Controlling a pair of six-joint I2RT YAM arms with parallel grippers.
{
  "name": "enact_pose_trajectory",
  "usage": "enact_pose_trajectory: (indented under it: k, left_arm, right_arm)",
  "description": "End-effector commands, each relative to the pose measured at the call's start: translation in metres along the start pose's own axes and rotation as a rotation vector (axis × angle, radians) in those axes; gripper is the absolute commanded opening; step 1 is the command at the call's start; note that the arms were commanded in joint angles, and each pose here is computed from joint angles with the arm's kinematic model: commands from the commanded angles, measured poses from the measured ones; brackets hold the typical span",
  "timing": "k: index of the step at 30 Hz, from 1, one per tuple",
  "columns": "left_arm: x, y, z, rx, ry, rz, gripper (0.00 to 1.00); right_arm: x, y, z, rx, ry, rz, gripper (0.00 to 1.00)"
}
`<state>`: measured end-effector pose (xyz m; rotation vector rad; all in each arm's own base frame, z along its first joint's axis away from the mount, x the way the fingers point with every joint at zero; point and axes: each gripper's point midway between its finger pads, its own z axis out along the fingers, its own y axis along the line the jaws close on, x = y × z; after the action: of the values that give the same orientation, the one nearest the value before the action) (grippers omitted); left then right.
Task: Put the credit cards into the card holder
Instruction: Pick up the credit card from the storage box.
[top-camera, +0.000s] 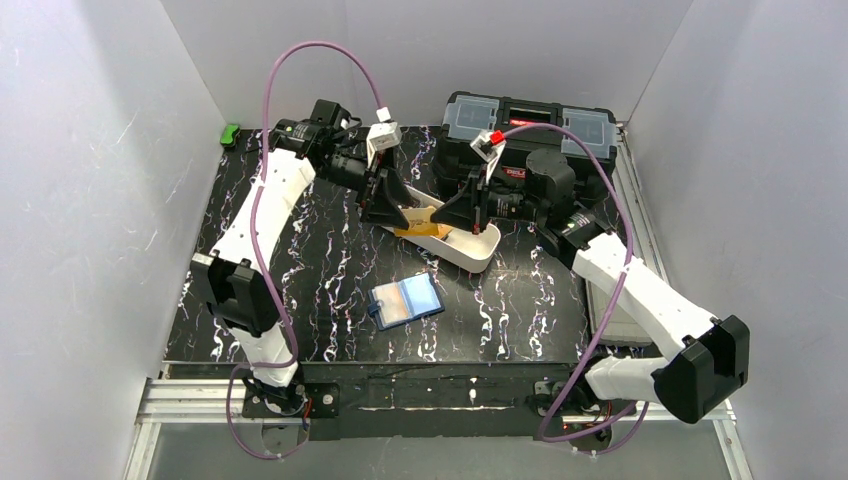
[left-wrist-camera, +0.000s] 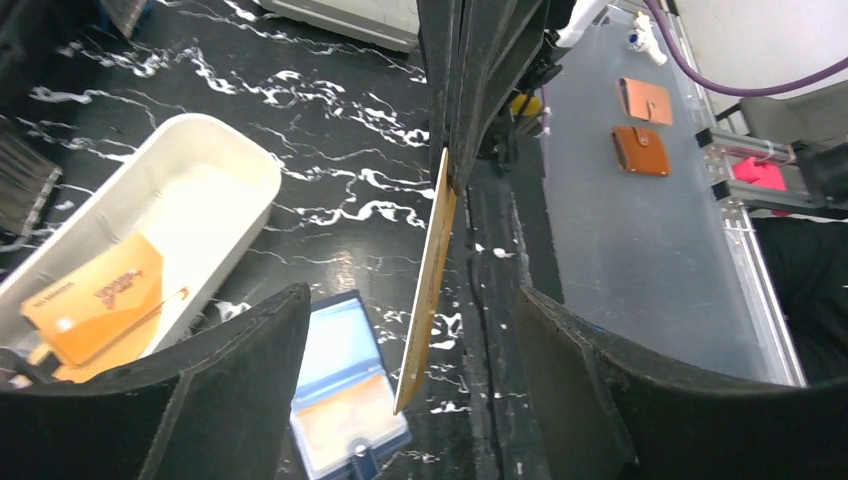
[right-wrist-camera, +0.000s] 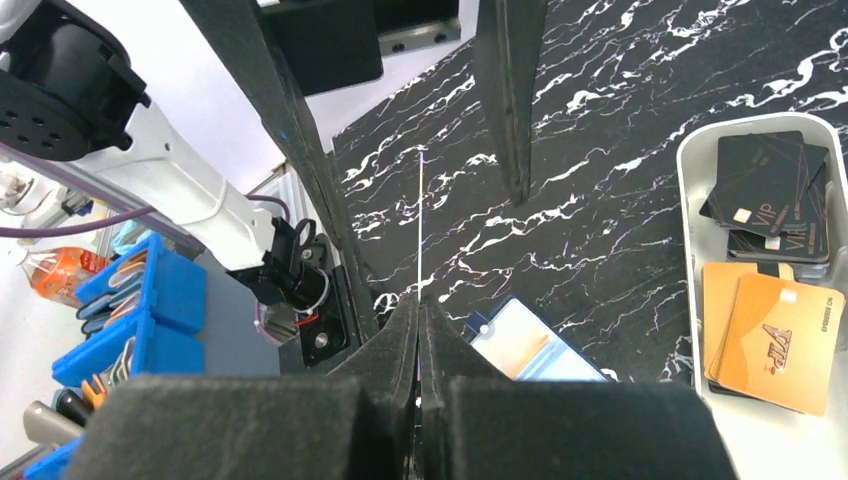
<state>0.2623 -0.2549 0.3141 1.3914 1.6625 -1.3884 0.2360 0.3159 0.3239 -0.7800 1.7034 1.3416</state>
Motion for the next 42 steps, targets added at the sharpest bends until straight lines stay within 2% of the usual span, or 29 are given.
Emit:
enact_pose_trajectory:
  k: [1, 6, 16, 18, 21, 27, 28, 31, 32, 34, 37, 39, 42]
  left_arm:
    - [0.002, -0.036, 0.001, 0.066, -0.027, -0.04, 0.71]
    - [0.0, -0.034, 0.002, 0.039, -0.022, -0.074, 0.5]
    - [0.0, -0.056, -0.002, 0.043, -0.009, -0.054, 0.31]
    - [0.002, -0.061, -0.002, 0.044, -0.001, -0.047, 0.21]
    - [0.008, -0.066, -0.001, 0.038, 0.012, -0.058, 0.0]
    - [0.009, -0.076, -0.001, 0.046, 0.012, -0.086, 0.0]
    - [0.008, -0.078, -0.001, 0.045, 0.006, -0.088, 0.0]
    - [0.004, -0.086, -0.003, 0.043, -0.026, -0.108, 0.0]
    - [0.002, -0.088, -0.002, 0.048, -0.049, -0.151, 0.0]
    - [-0.004, -0.098, -0.004, 0.082, -0.099, -0.208, 0.0]
    - [-0.025, -0.1, -0.009, 0.044, -0.17, -0.173, 0.0]
    - [-0.044, -0.088, -0.014, -0.05, -0.259, -0.177, 0.0]
    - [-0.076, -0.073, -0.034, -0.225, -0.429, -0.159, 0.0]
  right_arm:
    - [-0.008, 0.023, 0.0, -0.062, 0.036, -0.07, 0.01]
    - [-0.011, 0.032, 0.002, -0.08, 0.056, -0.09, 0.01]
    - [-0.012, 0.047, 0.006, -0.11, 0.098, -0.118, 0.01]
    - [-0.014, 0.05, 0.007, -0.111, 0.098, -0.124, 0.01]
    - [-0.018, 0.056, 0.01, -0.116, 0.102, -0.137, 0.01]
    - [-0.027, 0.066, 0.014, -0.113, 0.079, -0.147, 0.02]
    - [-0.029, 0.066, 0.013, -0.109, 0.069, -0.146, 0.09]
    - [-0.043, 0.066, 0.006, -0.052, 0.013, -0.154, 0.45]
    - [-0.048, 0.064, 0.0, -0.009, -0.005, -0.154, 0.52]
    - [-0.052, 0.062, -0.016, 0.051, -0.048, -0.134, 0.61]
    - [-0.045, 0.066, -0.034, 0.047, -0.14, -0.121, 0.72]
    - [-0.041, 0.066, -0.042, 0.056, -0.18, -0.094, 0.78]
    - [-0.045, 0.078, -0.05, 0.017, -0.22, -0.066, 0.8]
